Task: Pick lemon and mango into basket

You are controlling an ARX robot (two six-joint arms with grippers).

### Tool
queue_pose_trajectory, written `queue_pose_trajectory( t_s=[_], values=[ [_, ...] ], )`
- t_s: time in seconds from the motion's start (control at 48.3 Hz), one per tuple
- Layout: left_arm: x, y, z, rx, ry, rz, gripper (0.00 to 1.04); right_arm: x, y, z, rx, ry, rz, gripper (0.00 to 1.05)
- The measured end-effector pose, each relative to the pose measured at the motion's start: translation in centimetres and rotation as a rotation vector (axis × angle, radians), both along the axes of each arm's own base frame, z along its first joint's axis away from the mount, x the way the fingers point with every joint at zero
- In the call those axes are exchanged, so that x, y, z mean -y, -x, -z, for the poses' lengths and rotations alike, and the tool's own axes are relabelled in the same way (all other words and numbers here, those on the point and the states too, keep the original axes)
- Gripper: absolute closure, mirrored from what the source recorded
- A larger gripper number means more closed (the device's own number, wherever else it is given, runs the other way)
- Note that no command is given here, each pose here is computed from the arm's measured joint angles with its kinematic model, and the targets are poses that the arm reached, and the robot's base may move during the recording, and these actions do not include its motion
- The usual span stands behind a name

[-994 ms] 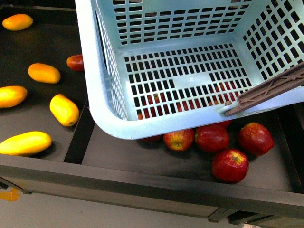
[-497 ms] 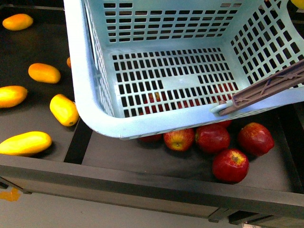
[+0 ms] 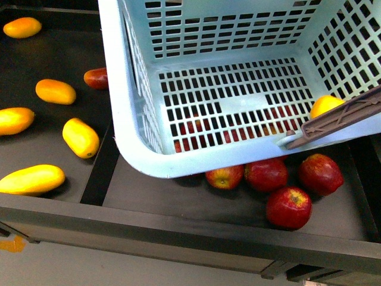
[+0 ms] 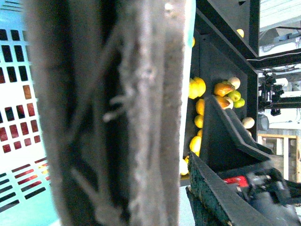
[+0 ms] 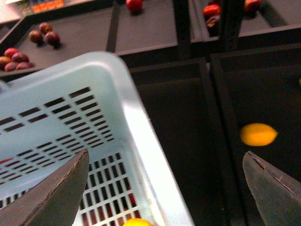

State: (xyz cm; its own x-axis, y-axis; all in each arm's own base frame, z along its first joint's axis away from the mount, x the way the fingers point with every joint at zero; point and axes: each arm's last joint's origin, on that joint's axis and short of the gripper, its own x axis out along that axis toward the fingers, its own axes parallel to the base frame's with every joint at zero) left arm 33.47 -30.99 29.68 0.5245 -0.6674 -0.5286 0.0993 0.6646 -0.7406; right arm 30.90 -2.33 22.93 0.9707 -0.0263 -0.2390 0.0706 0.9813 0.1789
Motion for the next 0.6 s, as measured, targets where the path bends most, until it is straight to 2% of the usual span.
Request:
queue_pose_trajectory(
  t_s=[0.145, 0.311, 0.352, 0.476, 0.601],
  values=[
    [0.0, 0.0, 0.0, 0.005, -0.005, -0.005, 0.78, 1.7, 2.9, -1.1, 0.033, -0.003, 0.138, 0.09],
    [-0.1, -0.1, 0.0, 0.008, -0.008, -0.010, 0.78, 2.3, 6.0, -1.0, 0.035, 0.004, 0.289, 0.09],
    [-0.1, -0.1, 0.0, 0.009, -0.009, -0.010, 0.78, 2.5, 6.6, -0.7, 0.056, 0.014, 0.251, 0.12],
    [-0.1, -0.1, 0.0, 0.007, -0.006, -0.006, 0.78, 1.6, 8.6, 0.4, 0.212, 0.105, -0.001, 0.30],
    [-0.1, -0.1, 0.0, 0.007, -0.007, -0.006, 0.78, 0.7, 10.1, 1.4, 0.234, 0.152, -0.043, 0.48]
  ],
)
